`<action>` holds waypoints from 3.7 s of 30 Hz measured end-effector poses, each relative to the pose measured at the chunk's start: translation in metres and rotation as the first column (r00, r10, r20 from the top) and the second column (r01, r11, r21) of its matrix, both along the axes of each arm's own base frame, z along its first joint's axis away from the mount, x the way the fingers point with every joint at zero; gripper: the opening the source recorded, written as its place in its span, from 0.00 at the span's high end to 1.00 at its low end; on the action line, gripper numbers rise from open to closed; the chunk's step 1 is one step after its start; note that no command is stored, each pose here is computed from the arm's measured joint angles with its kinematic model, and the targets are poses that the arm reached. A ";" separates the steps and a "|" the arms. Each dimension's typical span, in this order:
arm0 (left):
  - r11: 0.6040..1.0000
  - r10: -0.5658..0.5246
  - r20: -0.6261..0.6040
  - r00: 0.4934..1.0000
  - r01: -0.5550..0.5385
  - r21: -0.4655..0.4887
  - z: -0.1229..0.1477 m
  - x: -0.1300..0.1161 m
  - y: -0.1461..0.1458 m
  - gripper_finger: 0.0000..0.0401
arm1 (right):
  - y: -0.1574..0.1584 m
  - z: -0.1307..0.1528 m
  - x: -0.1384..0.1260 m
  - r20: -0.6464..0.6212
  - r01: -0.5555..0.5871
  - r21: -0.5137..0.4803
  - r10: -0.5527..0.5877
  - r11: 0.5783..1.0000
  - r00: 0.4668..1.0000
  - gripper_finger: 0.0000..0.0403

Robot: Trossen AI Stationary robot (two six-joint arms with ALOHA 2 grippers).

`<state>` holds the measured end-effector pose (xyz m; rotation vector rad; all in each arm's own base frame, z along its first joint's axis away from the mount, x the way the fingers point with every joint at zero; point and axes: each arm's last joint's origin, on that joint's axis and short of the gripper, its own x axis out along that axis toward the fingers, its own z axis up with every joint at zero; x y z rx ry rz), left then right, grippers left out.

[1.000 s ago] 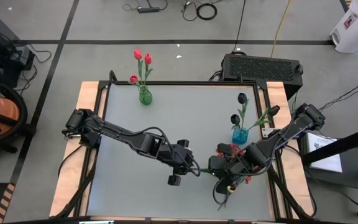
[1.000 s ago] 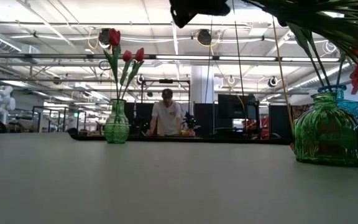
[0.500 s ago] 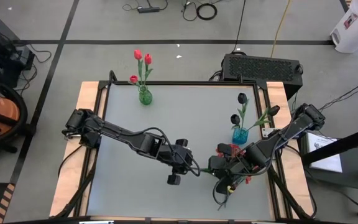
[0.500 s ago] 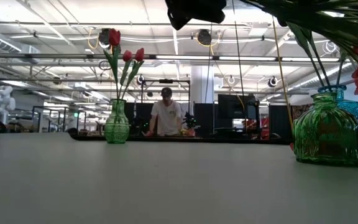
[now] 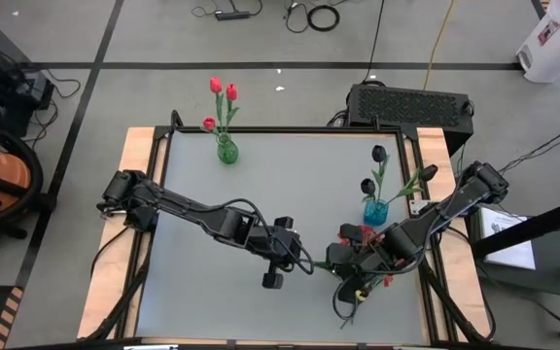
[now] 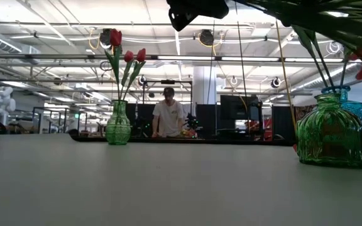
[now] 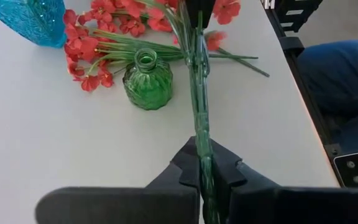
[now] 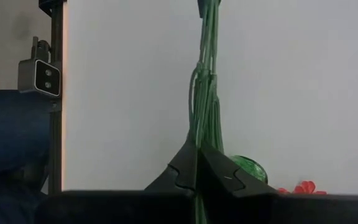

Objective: Sort flowers into vase by color
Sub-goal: Put the right red flowers into the bottom green vase

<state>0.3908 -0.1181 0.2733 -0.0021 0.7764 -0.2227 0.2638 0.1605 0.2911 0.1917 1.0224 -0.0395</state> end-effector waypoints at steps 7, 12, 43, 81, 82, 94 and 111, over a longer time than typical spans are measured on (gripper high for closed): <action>1.000 -0.009 -0.001 1.000 0.009 0.000 0.000 -0.001 -0.003 0.99 | 0.003 0.000 -0.002 0.007 -0.041 -0.027 0.041 0.999 0.999 0.97; 1.000 -0.025 -0.004 1.000 0.025 0.002 0.000 -0.003 -0.009 0.99 | 0.007 0.000 -0.005 0.034 -0.040 -0.081 0.042 0.996 0.999 0.88; 0.988 0.098 0.124 0.987 -0.112 0.106 0.037 -0.031 -0.022 1.00 | 0.024 0.073 -0.077 0.510 0.038 -0.271 0.109 0.962 0.853 0.70; 0.912 0.094 0.642 0.761 -0.325 0.250 0.155 -0.114 -0.013 1.00 | 0.100 0.030 -0.170 0.746 0.256 -0.509 0.274 0.822 0.607 0.70; 0.925 0.062 0.662 0.747 -0.293 0.243 0.154 -0.112 -0.014 1.00 | 0.103 0.025 -0.169 0.744 0.258 -0.516 0.279 0.817 0.607 0.70; 0.983 -0.108 0.831 0.546 -0.064 0.170 0.097 -0.092 -0.003 1.00 | 0.094 -0.005 -0.135 0.755 0.363 -0.495 0.185 0.789 0.629 0.70; 0.981 -0.147 0.928 0.343 0.167 0.094 0.009 -0.046 0.043 1.00 | 0.055 -0.004 -0.081 0.768 0.546 -0.465 0.011 0.697 0.640 0.70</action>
